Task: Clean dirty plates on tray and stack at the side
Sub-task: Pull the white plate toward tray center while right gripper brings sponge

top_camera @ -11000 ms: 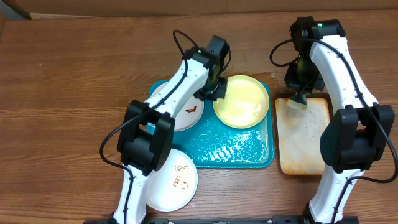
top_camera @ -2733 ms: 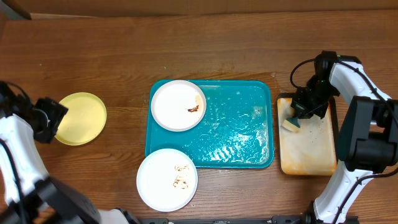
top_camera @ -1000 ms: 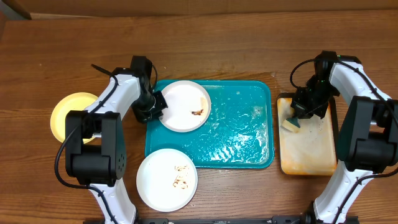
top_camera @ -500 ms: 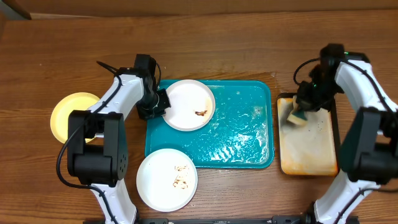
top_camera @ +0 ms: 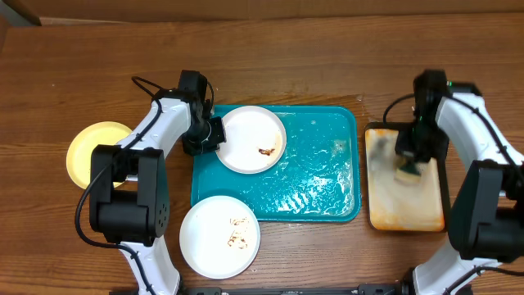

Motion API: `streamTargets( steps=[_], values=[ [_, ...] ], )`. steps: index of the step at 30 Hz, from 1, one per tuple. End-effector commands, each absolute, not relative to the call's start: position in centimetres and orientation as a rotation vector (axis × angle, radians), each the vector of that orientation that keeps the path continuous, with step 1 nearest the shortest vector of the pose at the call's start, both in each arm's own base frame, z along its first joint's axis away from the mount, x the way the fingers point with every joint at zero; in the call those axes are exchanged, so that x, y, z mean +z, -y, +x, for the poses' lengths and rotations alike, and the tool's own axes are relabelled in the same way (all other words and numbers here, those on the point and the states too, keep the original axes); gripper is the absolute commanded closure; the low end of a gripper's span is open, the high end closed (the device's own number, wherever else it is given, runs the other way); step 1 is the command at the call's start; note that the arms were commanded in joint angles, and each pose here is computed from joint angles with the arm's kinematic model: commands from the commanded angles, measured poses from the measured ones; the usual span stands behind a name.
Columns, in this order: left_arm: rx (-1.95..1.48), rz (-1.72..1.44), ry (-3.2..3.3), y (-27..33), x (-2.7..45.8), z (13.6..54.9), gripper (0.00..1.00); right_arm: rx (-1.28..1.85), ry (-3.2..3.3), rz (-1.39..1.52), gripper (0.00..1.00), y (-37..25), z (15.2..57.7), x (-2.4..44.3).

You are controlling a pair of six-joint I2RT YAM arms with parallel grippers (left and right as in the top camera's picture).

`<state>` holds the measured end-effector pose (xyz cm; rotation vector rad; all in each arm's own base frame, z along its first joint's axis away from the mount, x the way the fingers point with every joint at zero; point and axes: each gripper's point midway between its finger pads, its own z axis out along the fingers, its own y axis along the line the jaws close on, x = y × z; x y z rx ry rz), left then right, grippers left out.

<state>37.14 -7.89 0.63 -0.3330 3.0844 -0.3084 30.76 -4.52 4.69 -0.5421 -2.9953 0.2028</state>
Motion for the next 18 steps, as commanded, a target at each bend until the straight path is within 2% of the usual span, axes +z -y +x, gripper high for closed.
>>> streamTargets(
  steps=[1, 10, 18],
  values=[
    [-0.238, -0.279, -3.114, 7.4, -1.1, 36.8, 0.96, 0.268, 3.002, -0.700, 0.96, 5.1, 29.4, 4.5],
    [-0.243, -0.279, -3.110, 7.5, -1.0, 36.9, 0.96, 0.035, 2.988, -0.706, 0.96, 2.3, 27.1, -1.0],
    [-0.240, -0.232, -3.103, 7.6, -0.8, 37.3, 0.96, -0.041, 2.971, -0.717, 0.96, 1.3, 25.3, -3.3]
  ],
)
